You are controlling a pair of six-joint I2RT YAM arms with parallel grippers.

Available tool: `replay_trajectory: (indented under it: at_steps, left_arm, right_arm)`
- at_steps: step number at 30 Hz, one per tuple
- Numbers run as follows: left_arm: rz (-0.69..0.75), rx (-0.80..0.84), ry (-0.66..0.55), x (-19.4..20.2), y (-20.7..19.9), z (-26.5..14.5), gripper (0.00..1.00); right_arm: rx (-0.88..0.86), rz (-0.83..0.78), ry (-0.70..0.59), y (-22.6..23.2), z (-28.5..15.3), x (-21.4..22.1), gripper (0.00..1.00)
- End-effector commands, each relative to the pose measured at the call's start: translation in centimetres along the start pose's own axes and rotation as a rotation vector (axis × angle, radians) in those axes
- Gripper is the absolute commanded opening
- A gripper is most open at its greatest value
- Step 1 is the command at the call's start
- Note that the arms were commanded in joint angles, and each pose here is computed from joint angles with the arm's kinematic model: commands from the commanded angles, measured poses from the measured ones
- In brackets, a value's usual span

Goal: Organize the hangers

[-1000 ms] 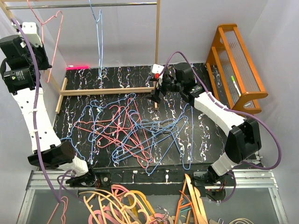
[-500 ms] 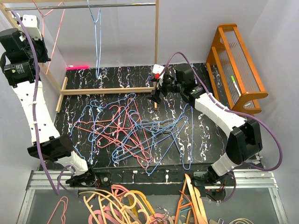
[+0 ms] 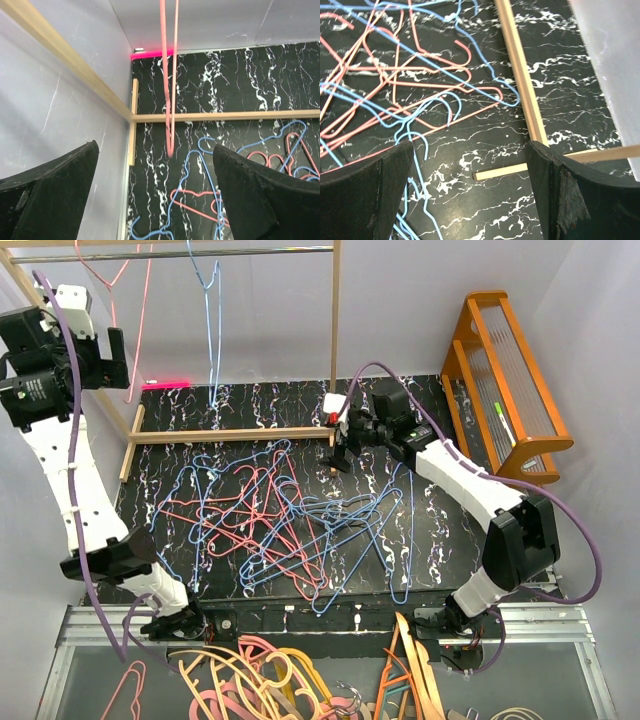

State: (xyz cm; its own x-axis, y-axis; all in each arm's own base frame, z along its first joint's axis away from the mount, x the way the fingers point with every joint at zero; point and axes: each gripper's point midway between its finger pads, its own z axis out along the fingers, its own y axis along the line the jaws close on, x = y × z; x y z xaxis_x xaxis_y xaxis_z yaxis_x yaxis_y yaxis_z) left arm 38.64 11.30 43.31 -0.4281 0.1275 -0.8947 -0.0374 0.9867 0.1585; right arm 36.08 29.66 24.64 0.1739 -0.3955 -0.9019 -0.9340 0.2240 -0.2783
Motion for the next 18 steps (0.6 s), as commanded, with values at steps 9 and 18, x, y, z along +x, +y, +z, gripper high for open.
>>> replay_trajectory:
  at_steps: [9,18]
  left_arm:
    - [-0.148,0.408,0.269,14.1,-11.7,-8.9,0.97]
    - [-0.069,0.716,0.438,20.6,-16.3,-12.2,0.97]
  right_arm:
    - [-0.31,-0.143,0.087,3.3,7.1,6.9,0.84]
    - [-0.427,-0.117,0.162,6.6,6.0,8.6,0.64]
